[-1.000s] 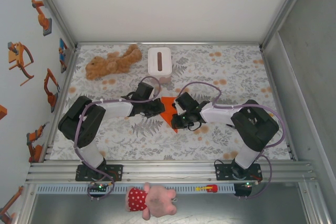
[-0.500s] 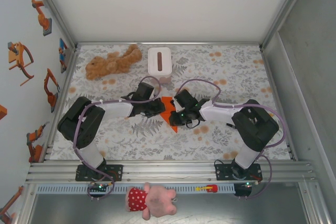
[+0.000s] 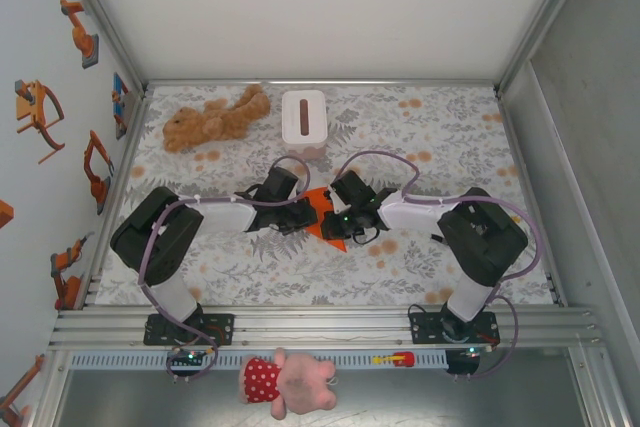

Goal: Fold a paper plane with a square sheet of paper (pick it up from the middle)
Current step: Third fold the triangle at the center of the table.

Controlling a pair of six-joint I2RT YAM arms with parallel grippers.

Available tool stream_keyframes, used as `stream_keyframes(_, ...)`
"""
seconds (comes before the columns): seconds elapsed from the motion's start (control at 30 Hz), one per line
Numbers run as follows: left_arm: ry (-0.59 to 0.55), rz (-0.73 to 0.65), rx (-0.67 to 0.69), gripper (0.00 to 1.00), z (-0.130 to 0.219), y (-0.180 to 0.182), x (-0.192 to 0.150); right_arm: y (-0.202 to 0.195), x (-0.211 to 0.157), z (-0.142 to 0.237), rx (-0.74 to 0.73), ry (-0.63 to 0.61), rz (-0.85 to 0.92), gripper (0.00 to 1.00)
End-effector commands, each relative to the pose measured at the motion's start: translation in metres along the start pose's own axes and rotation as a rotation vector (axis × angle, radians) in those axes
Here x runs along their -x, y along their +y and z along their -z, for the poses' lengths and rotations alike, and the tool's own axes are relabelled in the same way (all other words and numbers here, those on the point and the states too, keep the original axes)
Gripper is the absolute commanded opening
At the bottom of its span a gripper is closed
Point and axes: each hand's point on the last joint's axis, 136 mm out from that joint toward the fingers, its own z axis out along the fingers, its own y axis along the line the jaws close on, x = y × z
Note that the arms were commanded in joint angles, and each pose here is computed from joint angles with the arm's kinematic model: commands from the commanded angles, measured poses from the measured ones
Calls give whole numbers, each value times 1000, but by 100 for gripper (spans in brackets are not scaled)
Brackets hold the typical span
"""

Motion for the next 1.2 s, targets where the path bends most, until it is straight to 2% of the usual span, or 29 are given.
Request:
stream_keyframes(0.0,0,13,-7,9,-4,-3,1,6,11,-1,10,-23,-4,1)
stream_keyframes(0.4,-64,-21,-6,10,23,-15,6,-4,5,-12,-8,3,-41,0)
stream_keyframes(0.73,-14,14,12,9,4,-3,-15,-8,8,-15,-13,-4,-80,0)
stream_keyframes(1.17,-7,19,143,8,-7,28,-17,-2,8,-7,22,-23,-71,0)
